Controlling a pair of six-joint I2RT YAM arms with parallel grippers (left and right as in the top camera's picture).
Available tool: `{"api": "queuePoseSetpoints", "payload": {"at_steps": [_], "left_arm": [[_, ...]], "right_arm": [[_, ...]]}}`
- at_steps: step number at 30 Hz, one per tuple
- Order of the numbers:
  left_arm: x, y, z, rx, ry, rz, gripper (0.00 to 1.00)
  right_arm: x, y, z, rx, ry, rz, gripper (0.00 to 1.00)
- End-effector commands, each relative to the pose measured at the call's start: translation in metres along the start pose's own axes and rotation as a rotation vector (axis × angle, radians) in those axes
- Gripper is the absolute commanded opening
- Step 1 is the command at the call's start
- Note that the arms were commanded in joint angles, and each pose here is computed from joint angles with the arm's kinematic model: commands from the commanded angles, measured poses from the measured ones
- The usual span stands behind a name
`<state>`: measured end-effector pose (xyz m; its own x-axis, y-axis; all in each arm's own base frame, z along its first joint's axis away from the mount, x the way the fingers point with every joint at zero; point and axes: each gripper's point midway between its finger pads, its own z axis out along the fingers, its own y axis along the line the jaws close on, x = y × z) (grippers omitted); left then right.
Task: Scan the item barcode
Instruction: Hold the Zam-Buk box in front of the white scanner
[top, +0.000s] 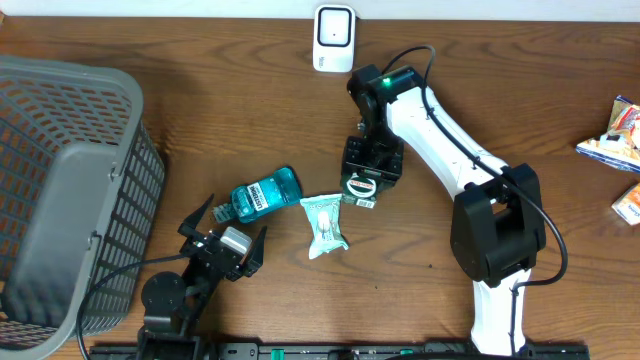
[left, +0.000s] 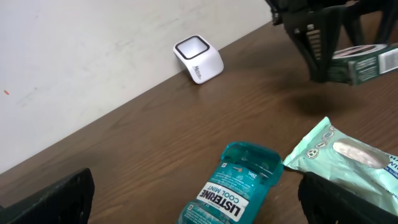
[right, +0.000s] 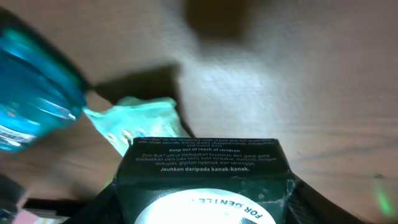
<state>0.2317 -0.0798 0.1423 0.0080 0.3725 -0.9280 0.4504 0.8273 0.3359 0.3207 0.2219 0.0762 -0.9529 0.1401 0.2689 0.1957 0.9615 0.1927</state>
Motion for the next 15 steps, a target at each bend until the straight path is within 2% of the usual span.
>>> {"api": "queuePoseSetpoints", "payload": {"at_steps": [1, 3, 15], "left_arm": [[0.014, -0.010, 0.002, 0.039, 0.030, -0.009, 0.98], [0.014, -0.010, 0.002, 0.039, 0.030, -0.009, 0.98], [0.014, -0.010, 0.002, 0.039, 0.030, -0.009, 0.98]], "right_arm": [[-0.013, 0.011, -0.010, -0.059, -0.049, 0.005, 0.41], [-0.025, 0.015, -0.013, -0.085, -0.093, -0.003, 0.34], [-0.128, 0.073, -0.062, -0.214, -0.621, -0.241, 0.36]]}}
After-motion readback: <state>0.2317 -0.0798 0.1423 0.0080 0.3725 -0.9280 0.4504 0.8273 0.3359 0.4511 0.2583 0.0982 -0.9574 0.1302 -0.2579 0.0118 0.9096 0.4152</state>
